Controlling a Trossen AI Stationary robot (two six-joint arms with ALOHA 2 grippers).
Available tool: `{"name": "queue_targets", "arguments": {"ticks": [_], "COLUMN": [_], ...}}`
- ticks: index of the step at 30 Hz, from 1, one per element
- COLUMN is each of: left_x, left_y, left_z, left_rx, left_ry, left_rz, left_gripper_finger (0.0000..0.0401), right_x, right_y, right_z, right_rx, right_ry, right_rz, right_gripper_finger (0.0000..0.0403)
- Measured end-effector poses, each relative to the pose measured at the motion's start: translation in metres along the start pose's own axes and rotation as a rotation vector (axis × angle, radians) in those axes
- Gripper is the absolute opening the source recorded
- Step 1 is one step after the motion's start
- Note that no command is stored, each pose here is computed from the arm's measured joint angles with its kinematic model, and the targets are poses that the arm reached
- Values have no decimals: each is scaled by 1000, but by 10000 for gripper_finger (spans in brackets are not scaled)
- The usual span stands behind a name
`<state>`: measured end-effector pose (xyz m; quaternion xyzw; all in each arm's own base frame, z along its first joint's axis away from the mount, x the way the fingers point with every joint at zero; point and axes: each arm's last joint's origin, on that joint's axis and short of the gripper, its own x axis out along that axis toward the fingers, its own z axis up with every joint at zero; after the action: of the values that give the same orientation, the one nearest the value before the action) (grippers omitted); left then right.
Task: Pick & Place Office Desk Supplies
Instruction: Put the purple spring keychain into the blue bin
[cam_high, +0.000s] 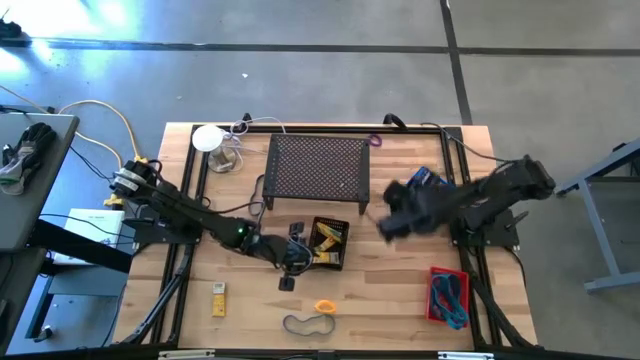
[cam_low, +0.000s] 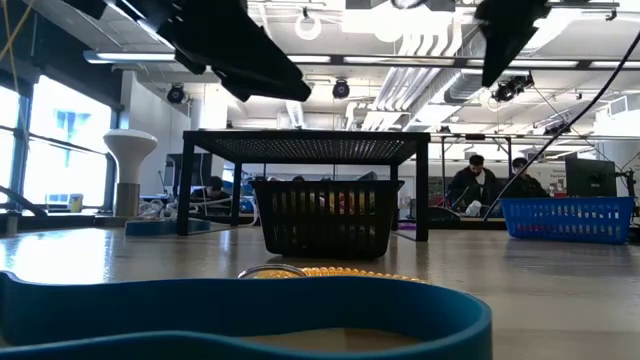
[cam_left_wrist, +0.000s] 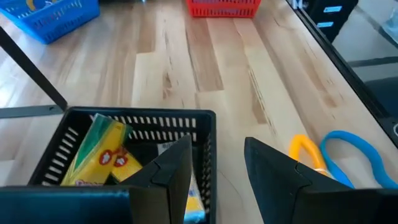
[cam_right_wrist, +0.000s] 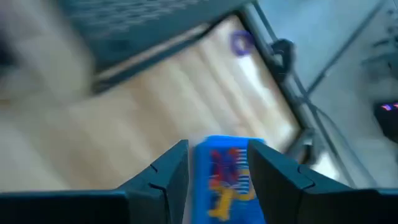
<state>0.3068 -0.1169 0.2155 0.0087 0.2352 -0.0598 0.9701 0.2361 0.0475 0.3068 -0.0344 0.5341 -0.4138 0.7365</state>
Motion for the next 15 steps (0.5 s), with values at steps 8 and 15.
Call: {"name": "queue_targets", "arguments": {"ticks": [8,15], "left_x": [-11,-15], "left_y": [-21,-32], "left_z": [-6,-11], "left_rx": [-27,-48], "left_ry": [64,94], "left_rz": [-54,-80], "left_gripper_finger": [143,143], "right_x": [54,105], "right_y": [-95,-154], "right_z": [38,64], "right_rx": [6,135], "right_ry": [156,95], "right_rz": [-13,348], "right_gripper_finger": [151,151]}}
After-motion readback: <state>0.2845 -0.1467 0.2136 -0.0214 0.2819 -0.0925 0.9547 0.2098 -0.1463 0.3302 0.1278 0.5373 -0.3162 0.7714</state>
